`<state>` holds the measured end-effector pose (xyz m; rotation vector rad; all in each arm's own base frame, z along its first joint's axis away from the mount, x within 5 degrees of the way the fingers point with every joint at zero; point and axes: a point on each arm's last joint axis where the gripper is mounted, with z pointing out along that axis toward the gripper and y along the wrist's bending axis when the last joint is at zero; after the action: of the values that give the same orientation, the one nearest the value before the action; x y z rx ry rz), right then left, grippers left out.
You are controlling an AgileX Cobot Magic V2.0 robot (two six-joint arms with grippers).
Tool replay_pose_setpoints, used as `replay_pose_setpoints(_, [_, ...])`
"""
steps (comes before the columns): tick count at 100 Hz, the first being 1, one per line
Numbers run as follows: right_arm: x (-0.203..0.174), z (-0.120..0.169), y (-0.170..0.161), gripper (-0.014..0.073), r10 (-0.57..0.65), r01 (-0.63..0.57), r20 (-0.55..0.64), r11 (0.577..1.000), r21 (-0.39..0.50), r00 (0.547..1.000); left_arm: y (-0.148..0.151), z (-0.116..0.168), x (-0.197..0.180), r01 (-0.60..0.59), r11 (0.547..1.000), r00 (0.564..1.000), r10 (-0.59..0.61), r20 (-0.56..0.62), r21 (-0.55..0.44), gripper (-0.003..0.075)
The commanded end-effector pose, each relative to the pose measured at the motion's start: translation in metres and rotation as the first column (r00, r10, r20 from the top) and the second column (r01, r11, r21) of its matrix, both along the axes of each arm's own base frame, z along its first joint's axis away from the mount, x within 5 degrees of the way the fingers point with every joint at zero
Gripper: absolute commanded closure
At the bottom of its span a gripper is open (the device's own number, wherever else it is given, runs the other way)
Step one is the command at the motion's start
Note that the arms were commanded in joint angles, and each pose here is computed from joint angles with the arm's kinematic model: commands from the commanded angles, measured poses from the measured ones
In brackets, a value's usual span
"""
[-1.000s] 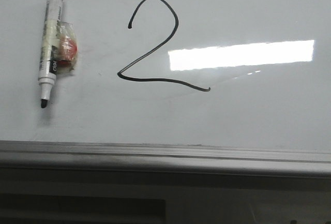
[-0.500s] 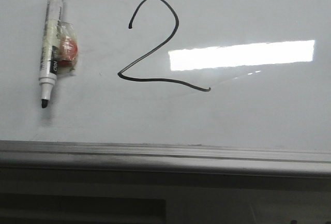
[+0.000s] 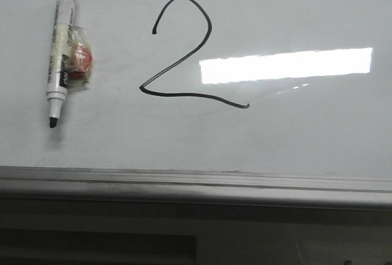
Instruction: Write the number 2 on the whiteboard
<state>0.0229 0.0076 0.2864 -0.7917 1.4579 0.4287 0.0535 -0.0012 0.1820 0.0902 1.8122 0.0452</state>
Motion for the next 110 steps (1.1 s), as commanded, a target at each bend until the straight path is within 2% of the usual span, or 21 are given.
replay_pose_setpoints(1, [-0.001,0.013,0.001,0.0646,0.005,-0.008,0.063,0.999,0.046,0.998,0.0,-0.005,0.0,-0.006,1.0,0.999,0.006,0.036,-0.001,0.0739])
replay_pose_setpoints(85, [-0.001,0.013,0.001,0.0646,0.005,-0.007,0.061,0.999,0.045,0.998,0.0,-0.004,0.0,-0.006,1.0,0.999,0.006,0.037,-0.001,0.0739])
replay_pose_setpoints(92, [-0.003,0.014,0.002,0.0646,0.031,-0.035,0.037,0.996,0.086,0.999,0.0,-0.004,0.0,-0.006,1.0,0.999,0.006,0.037,-0.001,0.0739])
replay_pose_setpoints(100, [-0.007,0.019,0.006,0.0646,0.092,-0.093,0.012,0.976,0.197,0.996,0.0,-0.004,0.0,-0.006,1.0,0.999,0.006,0.037,-0.001,0.0739])
replay_pose_setpoints(110, [-0.006,0.024,0.01,0.0646,0.107,-0.117,0.049,0.955,0.272,0.993,0.0,-0.004,0.0,-0.006,1.0,0.999,0.006,0.037,-0.001,0.0739])
